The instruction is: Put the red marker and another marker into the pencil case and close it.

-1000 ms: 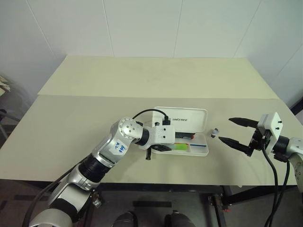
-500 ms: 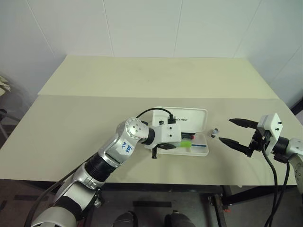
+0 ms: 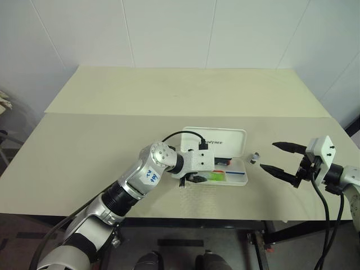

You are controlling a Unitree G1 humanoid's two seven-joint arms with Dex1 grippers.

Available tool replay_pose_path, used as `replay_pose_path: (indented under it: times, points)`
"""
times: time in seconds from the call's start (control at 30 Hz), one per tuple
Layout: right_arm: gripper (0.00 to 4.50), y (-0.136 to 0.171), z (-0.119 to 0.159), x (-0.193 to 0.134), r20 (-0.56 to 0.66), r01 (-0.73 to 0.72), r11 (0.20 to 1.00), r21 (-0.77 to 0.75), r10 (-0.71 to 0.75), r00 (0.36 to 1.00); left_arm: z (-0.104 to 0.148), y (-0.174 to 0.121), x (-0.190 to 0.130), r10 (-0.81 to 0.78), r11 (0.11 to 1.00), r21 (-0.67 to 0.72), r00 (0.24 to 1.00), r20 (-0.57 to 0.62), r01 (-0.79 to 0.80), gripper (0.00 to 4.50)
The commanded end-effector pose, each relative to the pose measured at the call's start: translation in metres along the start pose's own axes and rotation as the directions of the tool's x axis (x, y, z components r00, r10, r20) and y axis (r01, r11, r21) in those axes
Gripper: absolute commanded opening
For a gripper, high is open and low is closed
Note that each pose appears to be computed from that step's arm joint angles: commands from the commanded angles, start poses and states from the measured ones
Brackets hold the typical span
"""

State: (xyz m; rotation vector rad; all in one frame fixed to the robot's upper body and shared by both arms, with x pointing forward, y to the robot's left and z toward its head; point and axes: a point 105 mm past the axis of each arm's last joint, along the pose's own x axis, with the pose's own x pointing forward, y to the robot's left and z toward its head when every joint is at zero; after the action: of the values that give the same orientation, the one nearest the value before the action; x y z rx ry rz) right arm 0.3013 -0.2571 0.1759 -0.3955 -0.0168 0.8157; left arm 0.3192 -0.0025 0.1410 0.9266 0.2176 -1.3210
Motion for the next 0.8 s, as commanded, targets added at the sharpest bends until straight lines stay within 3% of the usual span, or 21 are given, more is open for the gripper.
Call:
replay_pose_path:
  times: [0.03, 0.17, 0.2, 0.53, 0.8]
  points:
    - [4.5, -0.003, 0.012, -0.004, 0.037, 0.019, 0.999, -0.037, -0.017, 0.999, 0.012, 0.004, -0.004, 0.025, 0.998, 0.049, 1.0, 0.018, -0.026, 3.07]
    - [4.5, -0.003, 0.012, -0.004, 0.037, 0.019, 0.999, -0.037, -0.018, 0.999, 0.012, 0.004, -0.004, 0.026, 0.999, 0.048, 1.0, 0.018, -0.026, 4.41]
    - [4.5, -0.003, 0.012, -0.004, 0.037, 0.019, 0.999, -0.038, -0.018, 0.999, 0.013, 0.004, -0.005, 0.026, 0.998, 0.049, 0.999, 0.019, -0.027, 4.49]
    - [4.5, -0.002, 0.011, -0.001, 0.034, 0.021, 0.999, -0.036, -0.02, 0.999, 0.014, 0.01, -0.012, 0.061, 0.998, 0.015, 0.997, 0.054, -0.062, 4.49]
    - [4.5, -0.011, -0.003, 0.007, -0.003, 0.124, 0.991, -0.043, -0.124, 0.992, 0.019, 0.023, -0.029, 0.123, 0.99, -0.088, 0.97, 0.21, -0.107, 4.49]
